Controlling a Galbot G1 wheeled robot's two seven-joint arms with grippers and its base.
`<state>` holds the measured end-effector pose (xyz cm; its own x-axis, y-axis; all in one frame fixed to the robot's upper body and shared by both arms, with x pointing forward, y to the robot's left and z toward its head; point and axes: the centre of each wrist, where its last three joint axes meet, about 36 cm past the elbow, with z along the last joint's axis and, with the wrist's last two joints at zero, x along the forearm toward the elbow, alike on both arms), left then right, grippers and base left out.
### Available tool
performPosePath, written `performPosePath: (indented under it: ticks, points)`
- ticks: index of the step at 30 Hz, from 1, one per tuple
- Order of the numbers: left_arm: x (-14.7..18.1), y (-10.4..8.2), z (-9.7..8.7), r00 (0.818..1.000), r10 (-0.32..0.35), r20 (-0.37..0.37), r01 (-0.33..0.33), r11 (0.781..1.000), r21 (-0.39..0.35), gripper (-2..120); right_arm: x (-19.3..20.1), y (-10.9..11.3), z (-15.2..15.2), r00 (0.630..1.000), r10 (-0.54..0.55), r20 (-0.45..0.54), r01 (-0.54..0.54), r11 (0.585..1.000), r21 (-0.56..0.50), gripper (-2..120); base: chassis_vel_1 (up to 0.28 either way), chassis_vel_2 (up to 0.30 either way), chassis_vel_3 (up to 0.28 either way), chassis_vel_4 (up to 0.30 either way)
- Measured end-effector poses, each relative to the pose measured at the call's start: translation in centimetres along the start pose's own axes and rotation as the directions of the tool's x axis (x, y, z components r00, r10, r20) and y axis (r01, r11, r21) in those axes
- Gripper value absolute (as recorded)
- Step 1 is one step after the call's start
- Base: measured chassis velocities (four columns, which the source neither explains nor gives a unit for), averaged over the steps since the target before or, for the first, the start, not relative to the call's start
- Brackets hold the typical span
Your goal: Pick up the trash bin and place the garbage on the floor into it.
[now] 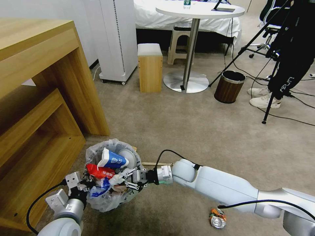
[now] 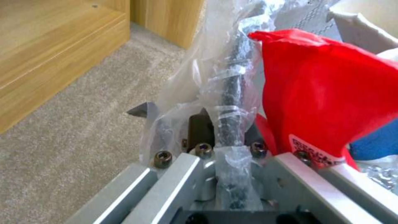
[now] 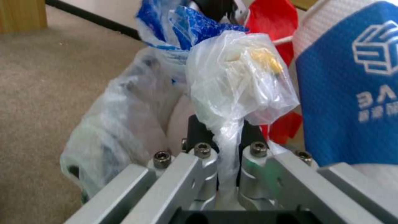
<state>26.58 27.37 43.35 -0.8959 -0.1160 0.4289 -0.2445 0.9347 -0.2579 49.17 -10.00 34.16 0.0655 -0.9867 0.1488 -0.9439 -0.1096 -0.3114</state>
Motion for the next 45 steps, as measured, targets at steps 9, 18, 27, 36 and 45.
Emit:
performPosePath:
  ticks: [9, 18, 27, 36, 45]
  points:
    - [0.1, 0.0, 0.1, 1.0, 0.0, -0.001, 0.0, 1.0, 0.001, 0, 0.7, -0.5, 0.8, 0.999, 0.022, -0.029, -0.021, 1.0, 0.02, 1, 0.0, 0.0, 0.0, 0.0]
    - [0.1, -0.2, 0.3, 1.0, 0.005, -0.002, -0.005, 1.0, 0.001, 0, 1.3, -0.9, 0.7, 0.998, 0.051, -0.044, -0.05, 0.998, 0.028, 20, 0.0, 0.0, 0.0, 0.0]
    - [0.1, -0.3, 0.4, 1.0, 0.009, -0.004, -0.009, 1.0, -0.002, 0, 1.7, -0.9, 0.1, 0.997, 0.072, -0.039, -0.071, 0.997, 0.031, 53, 0.0, 0.0, 0.0, 0.0]
    - [0.4, -0.4, 0.2, 1.0, 0.011, 0.0, -0.011, 1.0, -0.004, 0, 1.6, -0.7, -0.5, 0.996, 0.077, -0.035, -0.076, 0.997, 0.025, 84, 0.0, 0.0, 0.0, 0.0]
    - [0.5, -0.5, 0.4, 1.0, 0.012, 0.0, -0.012, 1.0, -0.005, 0, 1.5, -0.5, -0.6, 0.997, 0.067, -0.034, -0.066, 0.998, 0.021, 100, 0.0, 0.0, 0.0, 0.0]
